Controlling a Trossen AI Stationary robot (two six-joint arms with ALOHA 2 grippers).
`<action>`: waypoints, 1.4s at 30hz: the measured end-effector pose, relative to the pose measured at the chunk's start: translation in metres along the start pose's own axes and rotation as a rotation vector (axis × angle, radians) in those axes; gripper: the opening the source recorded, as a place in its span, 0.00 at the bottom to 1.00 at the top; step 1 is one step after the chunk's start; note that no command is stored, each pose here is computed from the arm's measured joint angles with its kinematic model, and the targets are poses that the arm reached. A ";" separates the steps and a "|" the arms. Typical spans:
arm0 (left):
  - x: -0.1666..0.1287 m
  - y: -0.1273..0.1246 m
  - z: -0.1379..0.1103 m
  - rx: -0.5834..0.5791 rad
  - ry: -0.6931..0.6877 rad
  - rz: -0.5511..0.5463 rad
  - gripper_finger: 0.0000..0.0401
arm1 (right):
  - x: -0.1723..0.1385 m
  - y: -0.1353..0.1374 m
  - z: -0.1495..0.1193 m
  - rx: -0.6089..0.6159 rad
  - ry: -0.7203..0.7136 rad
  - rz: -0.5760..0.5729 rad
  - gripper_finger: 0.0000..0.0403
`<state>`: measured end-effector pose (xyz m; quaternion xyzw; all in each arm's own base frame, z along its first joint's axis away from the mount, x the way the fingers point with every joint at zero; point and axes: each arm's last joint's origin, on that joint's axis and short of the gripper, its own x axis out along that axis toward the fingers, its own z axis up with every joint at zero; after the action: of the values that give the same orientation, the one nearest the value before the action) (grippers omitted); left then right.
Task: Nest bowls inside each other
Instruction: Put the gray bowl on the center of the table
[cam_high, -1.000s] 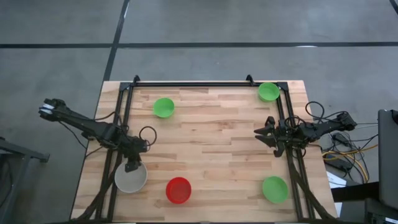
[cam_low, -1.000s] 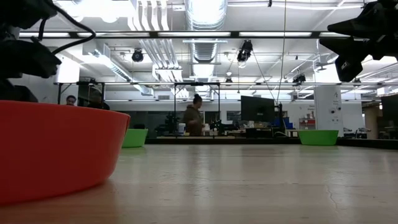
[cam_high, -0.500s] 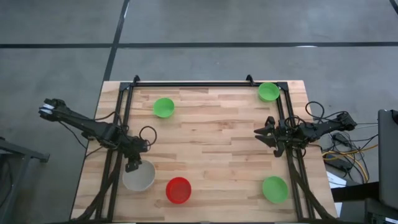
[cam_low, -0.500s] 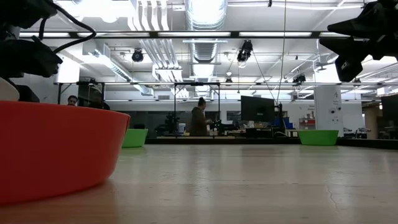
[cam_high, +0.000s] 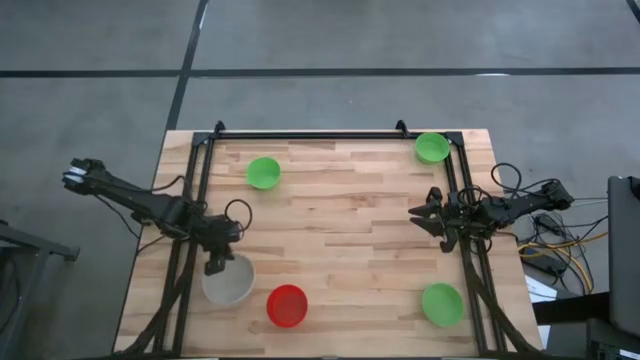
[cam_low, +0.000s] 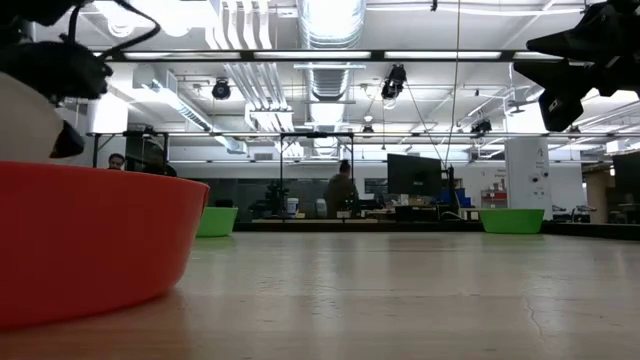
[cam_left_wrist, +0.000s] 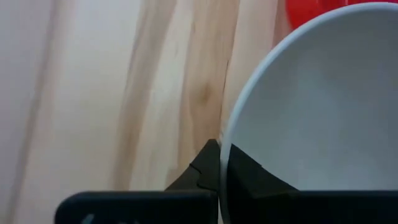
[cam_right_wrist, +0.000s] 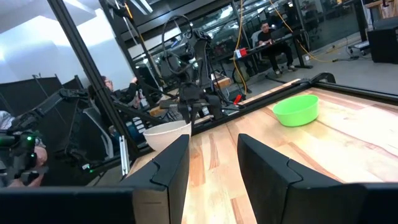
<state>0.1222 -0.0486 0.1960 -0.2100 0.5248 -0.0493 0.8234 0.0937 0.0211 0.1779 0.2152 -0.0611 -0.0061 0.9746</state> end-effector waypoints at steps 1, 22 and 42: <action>-0.002 -0.001 0.002 0.008 -0.015 0.008 0.02 | 0.000 0.000 0.000 0.000 0.000 0.000 0.33; -0.010 -0.018 0.064 0.089 -0.093 0.184 0.01 | 0.000 0.000 0.000 0.000 0.000 0.000 0.33; -0.001 0.008 0.140 0.020 -0.143 0.241 0.01 | 0.000 0.000 0.000 0.000 0.000 0.000 0.33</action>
<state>0.2451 -0.0001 0.2441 -0.1405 0.4858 0.0598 0.8606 0.0937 0.0211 0.1779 0.2152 -0.0611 -0.0062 0.9746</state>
